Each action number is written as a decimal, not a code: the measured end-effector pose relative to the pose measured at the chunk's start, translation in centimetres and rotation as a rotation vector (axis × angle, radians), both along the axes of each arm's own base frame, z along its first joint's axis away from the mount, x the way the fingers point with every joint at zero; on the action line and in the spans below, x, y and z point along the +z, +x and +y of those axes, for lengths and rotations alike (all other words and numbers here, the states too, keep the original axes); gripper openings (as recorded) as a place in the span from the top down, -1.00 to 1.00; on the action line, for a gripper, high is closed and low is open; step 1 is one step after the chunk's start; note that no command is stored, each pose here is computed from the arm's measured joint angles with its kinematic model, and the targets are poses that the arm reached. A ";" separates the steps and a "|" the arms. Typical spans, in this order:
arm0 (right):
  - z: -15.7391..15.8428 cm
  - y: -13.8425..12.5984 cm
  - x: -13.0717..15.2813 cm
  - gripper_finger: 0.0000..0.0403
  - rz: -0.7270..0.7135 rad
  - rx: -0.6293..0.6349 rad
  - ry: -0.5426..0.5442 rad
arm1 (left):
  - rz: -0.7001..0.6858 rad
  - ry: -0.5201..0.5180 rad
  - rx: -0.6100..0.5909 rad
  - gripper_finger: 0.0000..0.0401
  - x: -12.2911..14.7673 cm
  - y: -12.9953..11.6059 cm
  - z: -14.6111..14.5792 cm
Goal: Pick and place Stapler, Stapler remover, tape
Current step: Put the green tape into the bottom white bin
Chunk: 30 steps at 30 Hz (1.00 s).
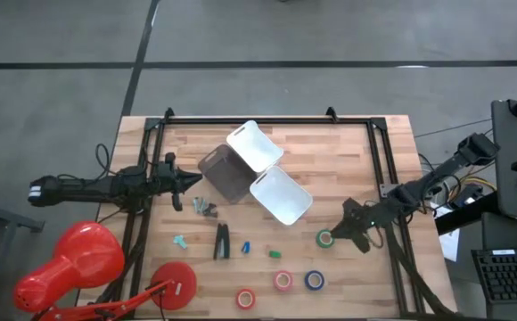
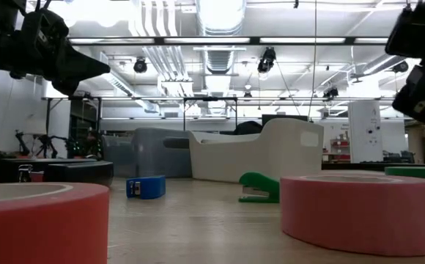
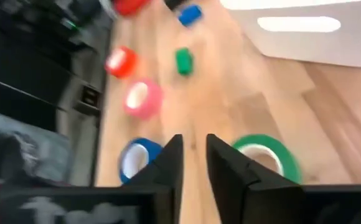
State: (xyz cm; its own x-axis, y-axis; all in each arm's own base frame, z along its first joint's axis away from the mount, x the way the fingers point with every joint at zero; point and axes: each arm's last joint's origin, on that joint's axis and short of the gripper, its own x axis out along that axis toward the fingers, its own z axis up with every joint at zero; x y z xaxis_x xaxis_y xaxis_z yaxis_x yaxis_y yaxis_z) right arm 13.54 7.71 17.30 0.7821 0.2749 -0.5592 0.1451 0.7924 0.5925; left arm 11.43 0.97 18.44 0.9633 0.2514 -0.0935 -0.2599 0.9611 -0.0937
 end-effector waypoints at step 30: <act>2.4 5.0 -1.8 0.12 0.335 -0.034 -0.427 | 0.008 0.000 0.000 0.87 -0.1 0.0 0.0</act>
State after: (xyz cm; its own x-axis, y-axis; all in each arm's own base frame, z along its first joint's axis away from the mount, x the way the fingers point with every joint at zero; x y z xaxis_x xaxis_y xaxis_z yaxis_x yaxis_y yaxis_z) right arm 18.56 10.09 15.52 0.5466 -0.0538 -0.8357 0.3002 0.9442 0.1355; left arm 11.43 0.97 18.37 0.9626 0.2512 -0.1015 -0.2605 0.9611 -0.0917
